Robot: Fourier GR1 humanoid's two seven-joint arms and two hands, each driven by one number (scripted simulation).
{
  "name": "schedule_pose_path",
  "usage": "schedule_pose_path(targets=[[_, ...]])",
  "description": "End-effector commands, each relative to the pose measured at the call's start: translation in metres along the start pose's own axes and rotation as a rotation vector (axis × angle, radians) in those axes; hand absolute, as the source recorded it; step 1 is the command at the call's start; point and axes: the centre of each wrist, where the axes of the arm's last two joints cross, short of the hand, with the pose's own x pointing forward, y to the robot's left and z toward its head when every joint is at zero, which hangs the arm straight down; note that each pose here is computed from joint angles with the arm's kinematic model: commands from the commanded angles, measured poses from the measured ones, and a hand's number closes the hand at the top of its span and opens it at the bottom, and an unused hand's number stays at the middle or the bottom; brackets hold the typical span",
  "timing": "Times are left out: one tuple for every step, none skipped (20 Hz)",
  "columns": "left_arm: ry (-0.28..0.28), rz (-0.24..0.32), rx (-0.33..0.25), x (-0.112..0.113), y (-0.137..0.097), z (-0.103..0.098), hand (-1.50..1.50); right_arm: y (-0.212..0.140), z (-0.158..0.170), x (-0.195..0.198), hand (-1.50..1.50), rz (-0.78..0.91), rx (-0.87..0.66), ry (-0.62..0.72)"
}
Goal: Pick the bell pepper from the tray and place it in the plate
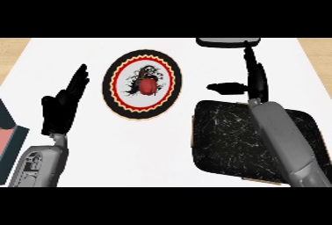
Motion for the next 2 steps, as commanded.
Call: schedule_pose_path(targets=[[-0.003,0.005,-0.003,-0.003,-0.006,-0.003,0.0,-0.024,-0.004,-0.018,-1.5,0.003,0.01,0.002],[-0.013,-0.006,-0.011,-0.014,-0.006,0.021,0.0,-0.029,0.002,-0.021,-1.5,0.003,0.0,0.003]])
